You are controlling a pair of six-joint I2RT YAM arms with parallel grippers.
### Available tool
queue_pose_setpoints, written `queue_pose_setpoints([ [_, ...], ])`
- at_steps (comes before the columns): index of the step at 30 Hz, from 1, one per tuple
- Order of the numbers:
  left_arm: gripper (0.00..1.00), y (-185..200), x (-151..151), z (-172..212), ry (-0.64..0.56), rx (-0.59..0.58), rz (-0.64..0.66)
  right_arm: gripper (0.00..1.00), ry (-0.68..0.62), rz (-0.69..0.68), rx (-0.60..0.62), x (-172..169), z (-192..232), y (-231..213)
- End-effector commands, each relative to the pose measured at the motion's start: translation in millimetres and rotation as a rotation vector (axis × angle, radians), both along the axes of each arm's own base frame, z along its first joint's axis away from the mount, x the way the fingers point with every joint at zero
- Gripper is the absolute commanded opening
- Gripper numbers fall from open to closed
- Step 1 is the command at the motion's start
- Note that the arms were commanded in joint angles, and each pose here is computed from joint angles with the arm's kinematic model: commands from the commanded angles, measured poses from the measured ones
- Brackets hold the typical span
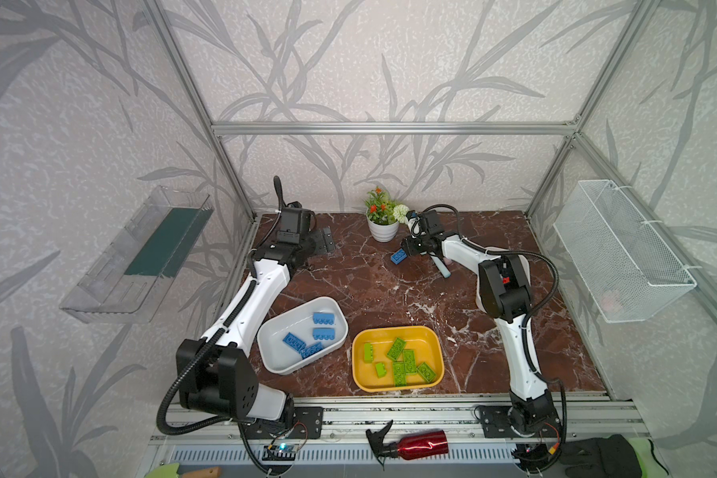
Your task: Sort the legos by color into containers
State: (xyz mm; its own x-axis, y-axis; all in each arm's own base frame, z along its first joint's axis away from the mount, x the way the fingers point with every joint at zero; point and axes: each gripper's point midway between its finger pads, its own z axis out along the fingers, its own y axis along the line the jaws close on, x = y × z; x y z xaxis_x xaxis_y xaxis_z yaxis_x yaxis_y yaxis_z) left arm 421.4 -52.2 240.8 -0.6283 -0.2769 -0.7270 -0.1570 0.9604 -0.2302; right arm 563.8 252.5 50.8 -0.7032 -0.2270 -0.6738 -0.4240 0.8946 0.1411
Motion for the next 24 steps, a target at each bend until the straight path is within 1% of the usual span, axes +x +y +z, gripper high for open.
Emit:
queue_pose_setpoints([
  [1,0.98,2.8,-4.1,10.9,-0.023,0.0,-0.001,0.53,0.057,-0.028,0.0,-4.3,-10.5,-1.7],
  [8,0.97,3.2,-3.4,13.3,-0.03,-0.007,0.003,0.54,0.089,-0.032,0.013,-9.9,-17.1,-3.0],
  [14,0.97,3.8,-4.5,18.0,-0.039,-0.01,0.009,0.53,0.113,-0.05,0.043,-7.8,-19.7,-9.4],
  [20,0.97,4.6,-7.2,20.6,-0.042,-0.009,0.011,0.47,0.145,-0.049,0.04,-12.9,-26.2,-9.8],
  [24,0.97,6.8,-10.5,21.7,-0.046,-0.006,0.02,0.45,0.158,-0.052,0.045,-19.0,-27.3,-11.1],
])
